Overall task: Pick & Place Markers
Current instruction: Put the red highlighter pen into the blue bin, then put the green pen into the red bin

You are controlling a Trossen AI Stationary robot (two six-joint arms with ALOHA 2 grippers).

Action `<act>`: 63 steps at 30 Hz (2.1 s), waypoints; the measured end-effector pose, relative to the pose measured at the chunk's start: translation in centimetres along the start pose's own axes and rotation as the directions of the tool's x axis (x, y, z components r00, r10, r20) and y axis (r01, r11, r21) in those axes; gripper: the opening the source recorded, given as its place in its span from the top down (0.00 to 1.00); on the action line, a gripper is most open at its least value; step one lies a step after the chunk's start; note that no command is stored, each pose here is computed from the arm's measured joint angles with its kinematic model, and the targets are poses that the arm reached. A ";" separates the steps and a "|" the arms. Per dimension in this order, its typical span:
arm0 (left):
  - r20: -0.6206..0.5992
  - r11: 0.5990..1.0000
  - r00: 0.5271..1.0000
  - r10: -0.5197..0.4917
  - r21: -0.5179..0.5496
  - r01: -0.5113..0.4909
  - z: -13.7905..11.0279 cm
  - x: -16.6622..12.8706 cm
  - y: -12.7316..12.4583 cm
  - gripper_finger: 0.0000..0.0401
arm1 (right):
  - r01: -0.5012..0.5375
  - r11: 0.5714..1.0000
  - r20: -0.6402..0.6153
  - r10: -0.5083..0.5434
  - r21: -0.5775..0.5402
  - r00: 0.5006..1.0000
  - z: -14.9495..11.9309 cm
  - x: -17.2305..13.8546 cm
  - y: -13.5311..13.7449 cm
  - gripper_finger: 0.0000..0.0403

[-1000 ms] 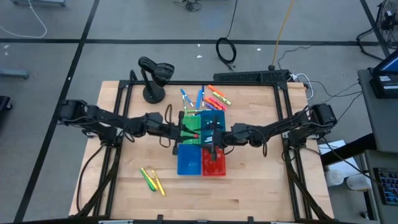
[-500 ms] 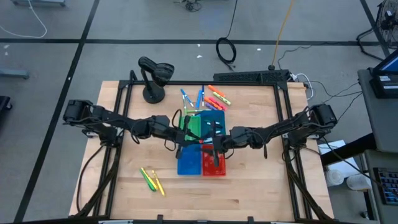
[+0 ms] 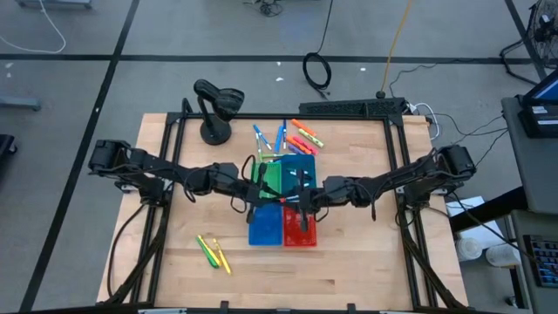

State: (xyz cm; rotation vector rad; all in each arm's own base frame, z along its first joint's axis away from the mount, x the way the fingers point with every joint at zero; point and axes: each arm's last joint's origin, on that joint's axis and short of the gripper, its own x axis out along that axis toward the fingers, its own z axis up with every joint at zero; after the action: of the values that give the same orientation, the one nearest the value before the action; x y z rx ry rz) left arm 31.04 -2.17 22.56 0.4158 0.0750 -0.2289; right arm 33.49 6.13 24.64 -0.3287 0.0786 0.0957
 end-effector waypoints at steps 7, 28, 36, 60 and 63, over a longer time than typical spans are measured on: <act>-0.095 0.985 0.982 0.166 -0.028 -0.170 0.0 0.1 -0.6 0.75 | 0.051 0.999 -0.054 -0.052 -0.014 0.997 -0.3 -0.2 -0.1 0.94; -0.334 0.937 0.882 0.333 0.013 -0.349 4.5 -7.4 -0.9 0.38 | 0.242 0.959 -0.266 -0.198 0.144 0.944 -6.1 -2.9 -5.8 0.94; -0.326 0.931 0.887 0.328 -0.050 -0.362 3.8 -9.7 -0.7 0.51 | 0.265 0.940 -0.262 -0.206 0.215 0.943 -7.5 -4.4 -6.5 0.93; -0.314 0.895 0.883 0.350 -0.167 -0.414 2.6 -10.0 0.0 0.57 | 0.271 0.938 -0.263 -0.212 0.216 0.941 -7.8 -4.6 -6.5 0.77; -0.314 0.882 0.882 0.350 -0.206 -0.423 2.6 -10.0 0.0 0.57 | 0.271 0.936 -0.261 -0.210 0.225 0.942 -7.8 -4.6 -6.5 0.74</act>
State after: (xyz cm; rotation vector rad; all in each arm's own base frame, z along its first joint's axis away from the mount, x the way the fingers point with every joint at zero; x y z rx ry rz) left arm 21.41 -1.22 26.13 0.1797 0.2837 0.2408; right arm 29.14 -2.85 19.77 -0.0852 0.2811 -0.1986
